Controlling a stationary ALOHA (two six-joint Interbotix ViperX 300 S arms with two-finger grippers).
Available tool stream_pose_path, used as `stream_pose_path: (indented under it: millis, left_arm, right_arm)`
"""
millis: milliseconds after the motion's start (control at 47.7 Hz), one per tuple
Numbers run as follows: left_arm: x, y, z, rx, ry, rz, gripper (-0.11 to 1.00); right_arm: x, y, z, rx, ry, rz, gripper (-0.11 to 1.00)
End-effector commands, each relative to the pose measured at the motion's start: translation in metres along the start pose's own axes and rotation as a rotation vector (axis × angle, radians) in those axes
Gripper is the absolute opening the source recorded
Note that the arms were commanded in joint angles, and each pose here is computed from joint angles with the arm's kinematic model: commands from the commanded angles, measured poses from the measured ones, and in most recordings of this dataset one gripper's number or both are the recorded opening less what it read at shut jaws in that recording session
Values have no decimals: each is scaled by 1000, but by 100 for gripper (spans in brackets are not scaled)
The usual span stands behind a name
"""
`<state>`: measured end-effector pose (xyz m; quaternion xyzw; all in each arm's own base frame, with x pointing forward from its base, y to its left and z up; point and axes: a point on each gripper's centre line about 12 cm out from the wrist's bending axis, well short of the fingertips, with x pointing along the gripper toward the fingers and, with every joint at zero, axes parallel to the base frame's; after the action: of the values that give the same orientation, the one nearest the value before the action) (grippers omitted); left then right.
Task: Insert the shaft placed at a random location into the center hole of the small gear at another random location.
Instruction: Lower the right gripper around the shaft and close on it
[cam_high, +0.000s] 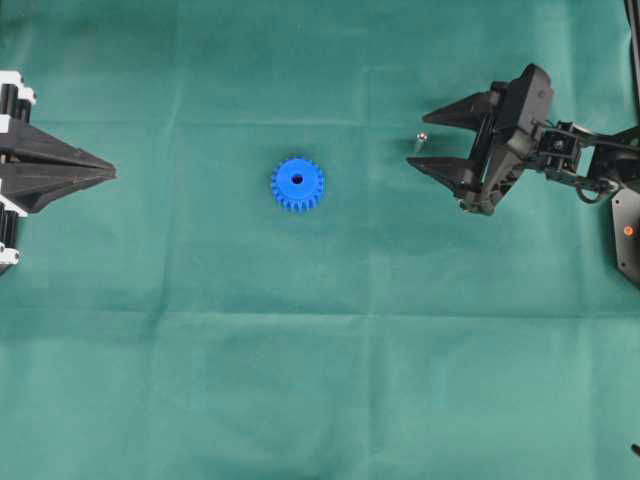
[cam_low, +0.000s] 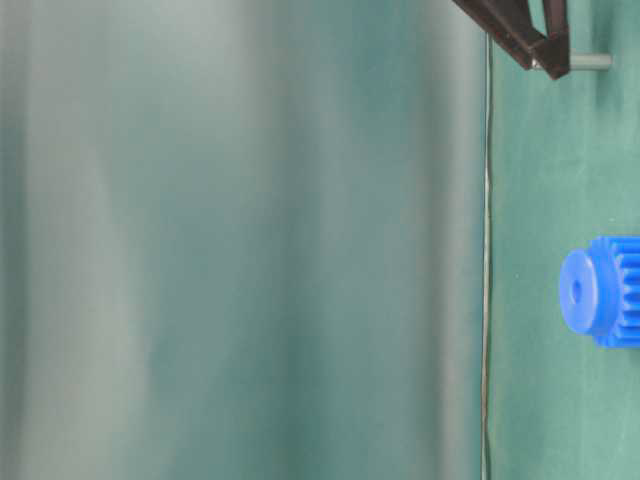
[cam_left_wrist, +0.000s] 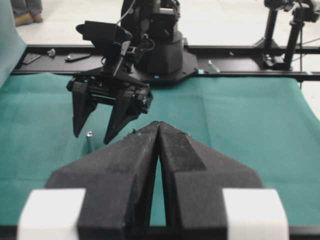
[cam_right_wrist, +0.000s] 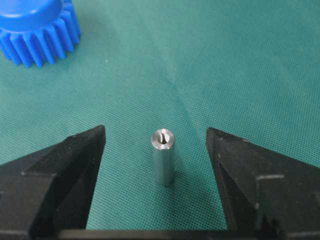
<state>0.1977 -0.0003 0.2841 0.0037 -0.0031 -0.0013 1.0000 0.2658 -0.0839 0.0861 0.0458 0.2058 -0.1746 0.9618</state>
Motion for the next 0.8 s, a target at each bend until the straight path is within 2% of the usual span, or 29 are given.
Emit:
stream_pose_path:
  millis: [0,168,210,335,398,775]
  left_arm:
    - [2,0,9,0,-21,0,0]
    - [2,0,8,0,-15,1,0]
    - [2,0,7,0,-12,0,0]
    - [2,0,7,0,-9,1,0]
    - [2,0,7,0,-9,0,0]
    - [2,0,6,0,-3,1,0]
  right_arm:
    - [3,-2,8,19,-35,-13,80]
    - [3,-4,9,29,-40,-24,72]
    - [4,-4,9,29,-41,-24,63]
    - [4,-4,9,27,-40,-24,26]
    - [4,-4,9,26,-37,-23,14]
    - [3,-4,11,27,-40,-22,13]
